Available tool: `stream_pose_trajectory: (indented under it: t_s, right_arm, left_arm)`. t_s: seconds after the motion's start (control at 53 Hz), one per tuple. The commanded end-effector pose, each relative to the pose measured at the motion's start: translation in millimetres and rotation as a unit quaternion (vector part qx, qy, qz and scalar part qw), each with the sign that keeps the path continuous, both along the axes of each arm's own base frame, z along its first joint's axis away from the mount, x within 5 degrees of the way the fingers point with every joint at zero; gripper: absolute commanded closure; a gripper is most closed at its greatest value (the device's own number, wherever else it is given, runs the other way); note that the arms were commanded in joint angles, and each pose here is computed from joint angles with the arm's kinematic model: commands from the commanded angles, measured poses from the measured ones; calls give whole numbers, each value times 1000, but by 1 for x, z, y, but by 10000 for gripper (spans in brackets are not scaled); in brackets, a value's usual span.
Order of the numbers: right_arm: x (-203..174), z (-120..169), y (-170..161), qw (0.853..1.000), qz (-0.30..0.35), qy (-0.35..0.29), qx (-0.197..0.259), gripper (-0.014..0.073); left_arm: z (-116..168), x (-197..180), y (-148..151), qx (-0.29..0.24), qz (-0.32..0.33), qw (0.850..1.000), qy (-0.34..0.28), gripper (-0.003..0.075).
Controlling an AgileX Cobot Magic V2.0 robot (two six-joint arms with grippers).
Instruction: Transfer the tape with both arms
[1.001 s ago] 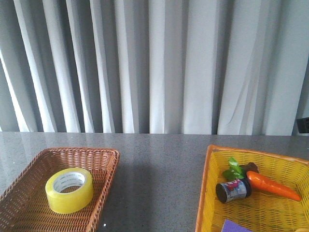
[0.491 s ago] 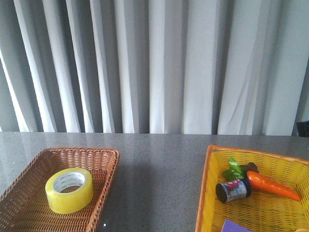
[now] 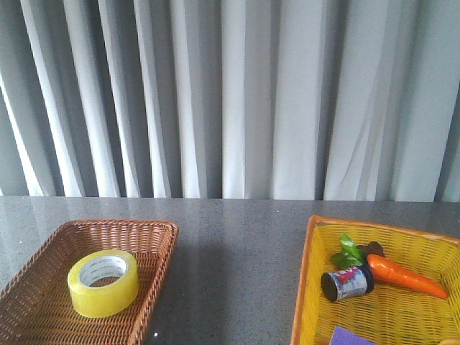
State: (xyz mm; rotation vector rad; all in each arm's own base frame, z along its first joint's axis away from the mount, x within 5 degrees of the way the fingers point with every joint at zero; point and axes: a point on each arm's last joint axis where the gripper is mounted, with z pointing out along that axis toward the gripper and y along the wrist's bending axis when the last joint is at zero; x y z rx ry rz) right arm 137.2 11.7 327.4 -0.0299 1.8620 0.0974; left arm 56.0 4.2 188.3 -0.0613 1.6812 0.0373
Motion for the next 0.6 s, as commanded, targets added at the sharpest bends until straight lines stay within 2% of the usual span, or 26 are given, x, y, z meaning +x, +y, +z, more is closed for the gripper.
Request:
stream_pose_trajectory:
  t_s: [0.0, 0.227, 0.415, 0.585]
  right_arm:
    - [-20, -5, -2, 997, -2, -72, 9, 603]
    - [-53, -78, -5, 994, -4, -109, 15, 603]
    - [-70, -124, -7, 989, -9, -138, 43, 603]
    - [-79, -131, -7, 990, -5, -138, 37, 603]
  left_arm:
    - [16, -2, -1, 1, -4, 998, -58, 727]
    - [15, -2, -1, 1, -4, 998, -57, 727]
    - [15, -2, -1, 1, -4, 998, -57, 727]
    - [15, -2, -1, 1, -4, 998, -57, 727]
